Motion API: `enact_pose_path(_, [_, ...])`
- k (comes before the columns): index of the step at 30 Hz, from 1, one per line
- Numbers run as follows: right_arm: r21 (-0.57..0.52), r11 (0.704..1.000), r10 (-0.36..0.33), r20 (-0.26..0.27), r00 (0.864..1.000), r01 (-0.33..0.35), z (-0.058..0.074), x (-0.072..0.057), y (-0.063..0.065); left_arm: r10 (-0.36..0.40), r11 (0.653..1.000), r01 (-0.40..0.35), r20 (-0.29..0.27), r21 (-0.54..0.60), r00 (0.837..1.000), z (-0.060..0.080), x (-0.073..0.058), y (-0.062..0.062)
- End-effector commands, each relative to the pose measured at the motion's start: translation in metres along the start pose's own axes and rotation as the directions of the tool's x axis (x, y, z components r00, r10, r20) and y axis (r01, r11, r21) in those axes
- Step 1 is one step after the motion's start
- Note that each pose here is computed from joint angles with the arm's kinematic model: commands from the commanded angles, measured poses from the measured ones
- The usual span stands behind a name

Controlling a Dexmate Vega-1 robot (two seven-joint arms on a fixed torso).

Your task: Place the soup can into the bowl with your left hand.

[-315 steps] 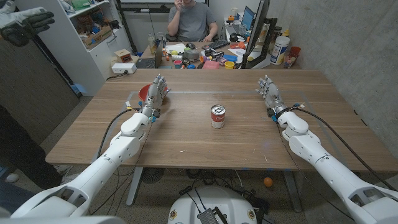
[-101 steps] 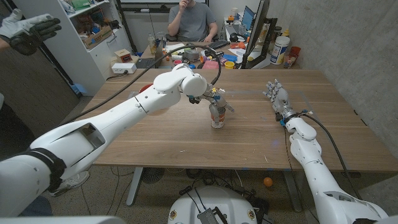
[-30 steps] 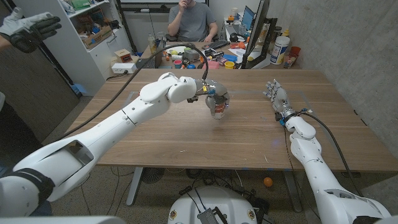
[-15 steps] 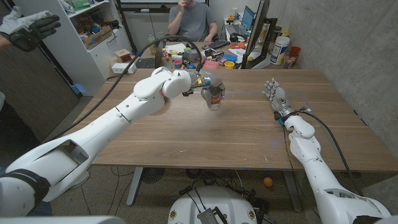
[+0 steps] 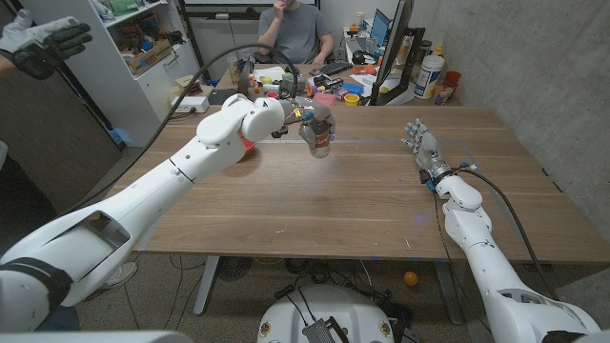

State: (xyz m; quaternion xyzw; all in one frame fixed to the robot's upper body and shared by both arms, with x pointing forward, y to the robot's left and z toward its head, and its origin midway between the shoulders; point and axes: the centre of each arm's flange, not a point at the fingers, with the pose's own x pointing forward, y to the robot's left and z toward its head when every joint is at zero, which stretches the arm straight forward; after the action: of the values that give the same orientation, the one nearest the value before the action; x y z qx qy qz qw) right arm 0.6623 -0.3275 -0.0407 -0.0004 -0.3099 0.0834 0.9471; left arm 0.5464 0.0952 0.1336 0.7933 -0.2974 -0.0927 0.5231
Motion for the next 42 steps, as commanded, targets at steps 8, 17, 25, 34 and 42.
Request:
enact_pose_path(8, [-0.02,1.0,0.004,0.0,1.0,-0.004,0.003,-0.004,0.0,0.008,1.0,-0.009,-0.157,-0.006,0.988,-0.042,-0.016,0.006])
enact_pose_path(17, [-0.024,1.0,0.008,-0.007,1.0,-0.008,0.0,-0.006,0.001,0.004,1.0,-0.008,-0.219,-0.016,0.976,-0.059,-0.024,0.005])
enact_pose_path(25, [-0.036,0.999,0.009,-0.006,1.0,-0.009,0.001,-0.009,0.003,0.002,1.0,-0.007,-0.255,-0.017,0.967,-0.073,-0.032,0.006])
enact_pose_path(34, [-0.043,0.999,0.008,-0.003,1.0,-0.008,0.004,-0.012,0.004,-0.018,0.999,0.009,-0.311,-0.031,0.95,-0.092,-0.04,0.004])
enact_pose_path(42, [-0.049,0.999,0.008,-0.006,1.0,-0.008,0.004,-0.014,0.007,-0.037,0.999,0.028,-0.334,-0.033,0.942,-0.105,-0.049,0.0])
